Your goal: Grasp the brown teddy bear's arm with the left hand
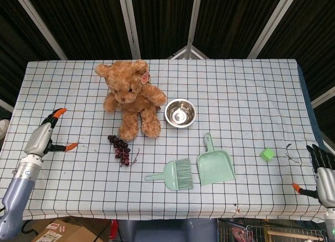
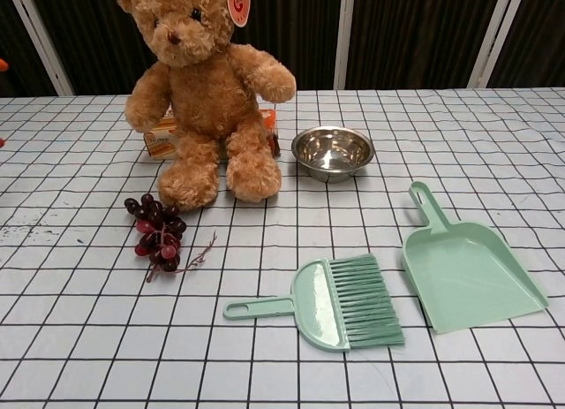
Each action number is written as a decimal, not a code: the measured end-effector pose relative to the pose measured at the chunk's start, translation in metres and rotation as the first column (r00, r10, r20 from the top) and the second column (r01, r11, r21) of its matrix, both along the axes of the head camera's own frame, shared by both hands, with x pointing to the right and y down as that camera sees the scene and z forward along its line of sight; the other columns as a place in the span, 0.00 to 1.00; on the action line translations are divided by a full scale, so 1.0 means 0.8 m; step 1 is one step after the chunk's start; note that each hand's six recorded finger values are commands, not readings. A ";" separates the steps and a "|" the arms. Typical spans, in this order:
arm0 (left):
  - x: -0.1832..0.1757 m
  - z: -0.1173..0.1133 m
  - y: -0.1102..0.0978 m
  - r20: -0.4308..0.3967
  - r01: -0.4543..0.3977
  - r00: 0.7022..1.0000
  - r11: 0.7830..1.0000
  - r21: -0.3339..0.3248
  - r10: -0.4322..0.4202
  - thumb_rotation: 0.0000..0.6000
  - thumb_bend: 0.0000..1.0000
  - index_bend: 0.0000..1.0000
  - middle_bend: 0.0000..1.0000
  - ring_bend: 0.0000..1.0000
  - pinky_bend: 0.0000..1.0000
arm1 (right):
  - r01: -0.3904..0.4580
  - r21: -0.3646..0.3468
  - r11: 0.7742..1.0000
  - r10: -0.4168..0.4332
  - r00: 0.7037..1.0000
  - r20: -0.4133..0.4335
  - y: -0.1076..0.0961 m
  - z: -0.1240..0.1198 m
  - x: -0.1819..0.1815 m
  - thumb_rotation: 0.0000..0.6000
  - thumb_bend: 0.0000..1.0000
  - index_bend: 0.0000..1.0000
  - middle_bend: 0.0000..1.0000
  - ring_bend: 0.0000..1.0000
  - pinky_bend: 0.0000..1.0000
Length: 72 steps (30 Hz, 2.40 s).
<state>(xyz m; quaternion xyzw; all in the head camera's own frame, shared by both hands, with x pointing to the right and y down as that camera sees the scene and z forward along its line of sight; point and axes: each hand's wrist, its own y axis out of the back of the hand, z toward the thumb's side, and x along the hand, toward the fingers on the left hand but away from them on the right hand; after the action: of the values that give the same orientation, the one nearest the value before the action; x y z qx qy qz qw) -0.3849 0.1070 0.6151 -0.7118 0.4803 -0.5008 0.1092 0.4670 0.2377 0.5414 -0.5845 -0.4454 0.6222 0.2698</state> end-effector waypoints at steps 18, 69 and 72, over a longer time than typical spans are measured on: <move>0.079 0.074 -0.079 -0.333 0.218 0.913 0.972 -0.089 -0.236 1.00 0.13 0.16 0.04 0.00 0.00 | -0.050 -0.012 0.999 0.050 0.999 -0.002 0.001 0.003 0.022 1.00 0.13 0.00 0.00 0.00 0.00; 0.136 0.153 -0.118 -0.346 0.342 0.869 0.935 -0.098 -0.354 1.00 0.51 0.50 0.46 0.00 0.00 | -0.063 -0.030 0.998 0.063 0.998 -0.002 -0.001 0.008 0.026 1.00 0.13 0.00 0.00 0.00 0.00; 0.142 0.150 -0.122 -0.346 0.347 0.867 0.933 -0.093 -0.357 1.00 0.50 0.50 0.45 0.00 0.00 | -0.063 -0.032 0.997 0.063 0.998 -0.003 -0.001 0.008 0.026 1.00 0.13 0.00 0.00 0.00 0.00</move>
<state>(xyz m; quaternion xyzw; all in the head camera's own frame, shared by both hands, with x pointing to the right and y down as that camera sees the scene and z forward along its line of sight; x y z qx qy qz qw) -0.2714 0.0093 0.7349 -0.6927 0.6066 -0.3811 -0.0831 0.4880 0.2372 0.5481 -0.5738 -0.4534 0.6381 0.2411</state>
